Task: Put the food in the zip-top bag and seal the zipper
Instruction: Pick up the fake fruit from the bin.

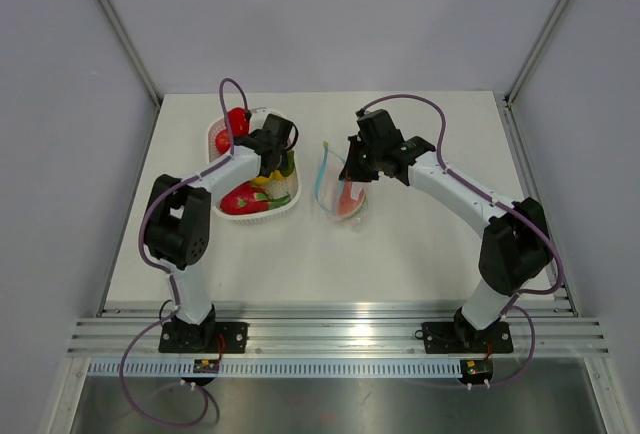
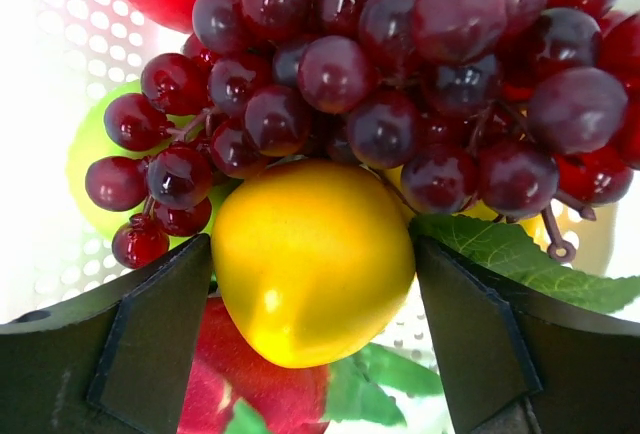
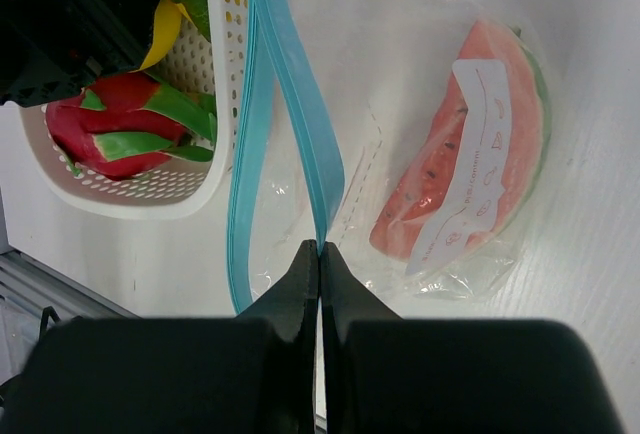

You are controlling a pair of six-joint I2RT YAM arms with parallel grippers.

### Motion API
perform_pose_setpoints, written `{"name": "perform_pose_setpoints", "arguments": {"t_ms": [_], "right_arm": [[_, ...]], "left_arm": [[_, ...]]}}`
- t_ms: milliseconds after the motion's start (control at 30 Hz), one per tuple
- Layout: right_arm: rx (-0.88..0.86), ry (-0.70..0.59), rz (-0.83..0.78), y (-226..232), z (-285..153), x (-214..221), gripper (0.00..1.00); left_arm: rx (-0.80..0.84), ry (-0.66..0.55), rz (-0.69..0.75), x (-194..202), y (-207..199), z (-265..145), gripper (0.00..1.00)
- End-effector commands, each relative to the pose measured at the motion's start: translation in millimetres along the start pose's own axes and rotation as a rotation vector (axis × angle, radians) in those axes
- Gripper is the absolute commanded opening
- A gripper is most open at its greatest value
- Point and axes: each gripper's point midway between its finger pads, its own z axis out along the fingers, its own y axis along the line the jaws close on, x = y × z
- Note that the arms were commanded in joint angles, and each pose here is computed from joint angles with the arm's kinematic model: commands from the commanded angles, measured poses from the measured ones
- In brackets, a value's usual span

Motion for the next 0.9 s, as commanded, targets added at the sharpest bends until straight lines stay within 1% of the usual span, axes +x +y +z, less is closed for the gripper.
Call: {"name": "perform_pose_setpoints", "arguments": {"t_ms": [0, 133, 167, 233, 267, 333, 367, 467, 500, 567, 633, 800, 867], "right_arm": [[-0.068, -0.032, -0.012, 18.9, -9.2, -9.5, 0.0], [-0.068, -0.028, -0.014, 18.6, -8.4, -8.4, 0.0], [-0.068, -0.027, -0.01, 18.3, -7.6, -7.9, 0.0], [-0.072, -0.027, -0.011, 19.0, -8.6, -8.0, 0.0], [-0.071, -0.026, -0.008, 18.8, -8.3, -7.4, 0.0], [-0.071, -0.028, -0.009, 18.6, -9.1, -7.7, 0.0], [-0.071, -0.028, -0.008, 18.7, -9.1, -7.7, 0.0], [-0.071, -0.031, -0.005, 19.3, -11.4, -8.3, 0.0], [-0.073, -0.034, -0.005, 19.7, -11.9, -8.9, 0.0], [-0.072, -0.038, -0.004, 19.9, -13.5, -9.8, 0.0], [-0.071, -0.041, -0.006, 19.7, -13.9, -10.4, 0.0], [-0.063, -0.036, -0.004, 17.6, -12.9, -8.5, 0.0], [-0.062, -0.034, -0.004, 17.3, -11.8, -8.2, 0.0]], "left_arm": [[-0.062, -0.091, -0.06, -24.1, -5.4, -1.9, 0.81], [-0.053, -0.084, -0.059, -19.1, -6.7, -1.4, 0.75], [-0.048, -0.088, -0.066, -20.9, -6.1, -3.4, 0.69], [-0.038, -0.085, -0.068, -19.6, -5.4, -6.3, 0.64], [-0.026, -0.095, -0.078, -24.2, -4.7, -12.1, 0.59], [-0.008, -0.093, -0.08, -21.7, -4.1, -18.6, 0.53], [0.009, -0.113, -0.096, -28.5, -1.9, -29.1, 0.49], [0.057, -0.125, -0.11, -29.8, -0.5, -45.3, 0.42], [0.088, -0.147, -0.131, -37.3, 0.6, -58.6, 0.39], [0.106, -0.146, -0.141, -34.5, 4.2, -65.9, 0.38], [0.143, -0.166, -0.158, -40.6, 6.6, -79.9, 0.34], [0.194, -0.174, -0.155, -45.1, 10.6, -99.9, 0.34], [0.255, -0.174, -0.134, -47.5, 6.7, -112.0, 0.34]]}}
